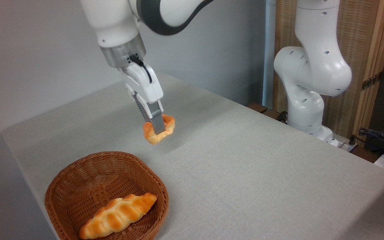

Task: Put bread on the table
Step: 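Lift the bun out of the basket and carry it over the table, then lower the bun onto the table and open the gripper to release it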

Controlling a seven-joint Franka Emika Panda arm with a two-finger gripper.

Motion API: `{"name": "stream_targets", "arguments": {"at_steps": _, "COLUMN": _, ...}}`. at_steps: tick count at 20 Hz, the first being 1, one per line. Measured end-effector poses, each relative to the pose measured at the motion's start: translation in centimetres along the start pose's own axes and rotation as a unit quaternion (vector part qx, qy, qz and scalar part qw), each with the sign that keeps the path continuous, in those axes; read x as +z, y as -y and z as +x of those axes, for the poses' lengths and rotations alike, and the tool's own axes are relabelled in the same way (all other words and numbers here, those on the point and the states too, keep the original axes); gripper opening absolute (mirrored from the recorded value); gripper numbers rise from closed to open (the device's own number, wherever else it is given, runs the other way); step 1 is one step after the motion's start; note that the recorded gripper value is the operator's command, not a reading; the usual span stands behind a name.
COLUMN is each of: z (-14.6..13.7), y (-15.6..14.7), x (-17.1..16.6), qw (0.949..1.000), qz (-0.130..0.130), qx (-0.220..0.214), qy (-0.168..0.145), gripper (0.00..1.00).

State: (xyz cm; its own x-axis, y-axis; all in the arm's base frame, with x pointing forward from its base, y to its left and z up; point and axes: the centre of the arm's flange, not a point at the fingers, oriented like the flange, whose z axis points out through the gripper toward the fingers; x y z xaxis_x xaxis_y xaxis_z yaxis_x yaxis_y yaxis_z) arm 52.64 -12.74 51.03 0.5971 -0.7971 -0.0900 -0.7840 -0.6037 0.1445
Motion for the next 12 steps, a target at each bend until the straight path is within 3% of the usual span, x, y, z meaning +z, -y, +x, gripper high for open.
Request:
{"name": "stream_targets", "arguments": {"at_steps": 3, "z": 1.0, "y": -2.0, "x": 3.5, "qw": 0.9993, "qz": -0.017, "qx": 0.02, "qy": 0.027, "gripper": 1.0}}
{"name": "stream_targets", "arguments": {"at_steps": 12, "z": 1.8, "y": -2.5, "x": 6.8, "qw": 0.9978, "qz": -0.026, "qx": 0.032, "qy": 0.052, "gripper": 1.0}}
